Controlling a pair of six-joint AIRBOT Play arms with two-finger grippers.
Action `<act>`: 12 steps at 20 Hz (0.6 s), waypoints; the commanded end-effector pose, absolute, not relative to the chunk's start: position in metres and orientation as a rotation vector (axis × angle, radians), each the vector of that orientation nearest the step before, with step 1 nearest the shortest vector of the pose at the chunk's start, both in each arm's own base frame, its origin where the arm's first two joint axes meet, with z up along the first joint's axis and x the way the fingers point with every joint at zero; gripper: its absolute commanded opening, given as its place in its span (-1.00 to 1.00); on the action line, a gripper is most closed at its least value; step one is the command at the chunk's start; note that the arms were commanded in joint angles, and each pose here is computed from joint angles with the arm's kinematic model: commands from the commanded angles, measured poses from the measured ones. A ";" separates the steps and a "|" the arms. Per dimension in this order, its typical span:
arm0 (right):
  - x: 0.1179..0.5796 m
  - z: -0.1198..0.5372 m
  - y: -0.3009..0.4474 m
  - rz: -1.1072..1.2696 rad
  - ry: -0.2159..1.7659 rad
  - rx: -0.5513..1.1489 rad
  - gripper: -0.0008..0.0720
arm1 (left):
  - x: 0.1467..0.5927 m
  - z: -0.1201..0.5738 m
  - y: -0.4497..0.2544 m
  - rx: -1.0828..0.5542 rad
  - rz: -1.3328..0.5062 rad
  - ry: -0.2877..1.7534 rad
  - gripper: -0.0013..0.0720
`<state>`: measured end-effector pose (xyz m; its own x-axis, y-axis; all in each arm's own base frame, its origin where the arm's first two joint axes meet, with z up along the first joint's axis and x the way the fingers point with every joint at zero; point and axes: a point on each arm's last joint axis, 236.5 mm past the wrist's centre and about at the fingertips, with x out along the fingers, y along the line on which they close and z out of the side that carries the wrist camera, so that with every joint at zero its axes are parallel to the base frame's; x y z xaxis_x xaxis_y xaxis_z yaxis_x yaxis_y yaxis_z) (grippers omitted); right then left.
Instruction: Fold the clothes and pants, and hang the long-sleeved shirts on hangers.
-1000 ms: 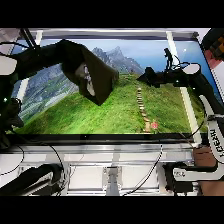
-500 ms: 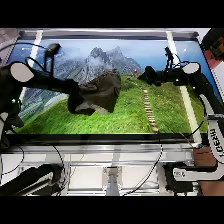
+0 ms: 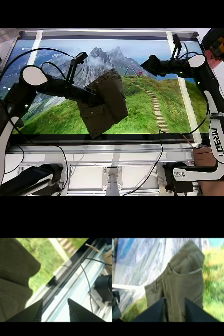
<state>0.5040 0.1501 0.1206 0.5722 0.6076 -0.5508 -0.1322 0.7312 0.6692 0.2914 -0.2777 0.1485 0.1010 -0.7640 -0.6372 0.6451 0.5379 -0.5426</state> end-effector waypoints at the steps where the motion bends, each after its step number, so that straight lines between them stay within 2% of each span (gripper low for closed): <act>1: 0.510 0.138 0.148 0.471 0.817 0.606 -0.91 | 0.309 0.154 -0.281 -0.142 -1.011 0.960 -0.16; 2: 0.511 0.139 0.148 0.472 0.814 0.606 -0.93 | 0.322 0.152 -0.274 -0.125 -0.965 0.927 -0.59; 3: 0.510 0.139 0.149 0.473 0.816 0.605 -0.94 | 0.337 0.150 -0.265 -0.102 -0.914 0.895 -0.87; 7: 0.493 0.126 0.157 0.518 0.891 0.586 -0.95 | 0.378 0.140 -0.206 -0.066 -0.722 0.869 -0.87; 12: 0.441 0.073 0.163 0.520 1.004 0.671 -0.95 | 0.400 0.102 -0.107 -0.255 -0.504 0.940 -0.88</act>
<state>0.4686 0.1591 0.0961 0.4835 0.6520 -0.5840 -0.1282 0.7128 0.6896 0.3924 -0.1570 0.1226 0.4565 -0.5653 -0.6871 0.4282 0.8165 -0.3873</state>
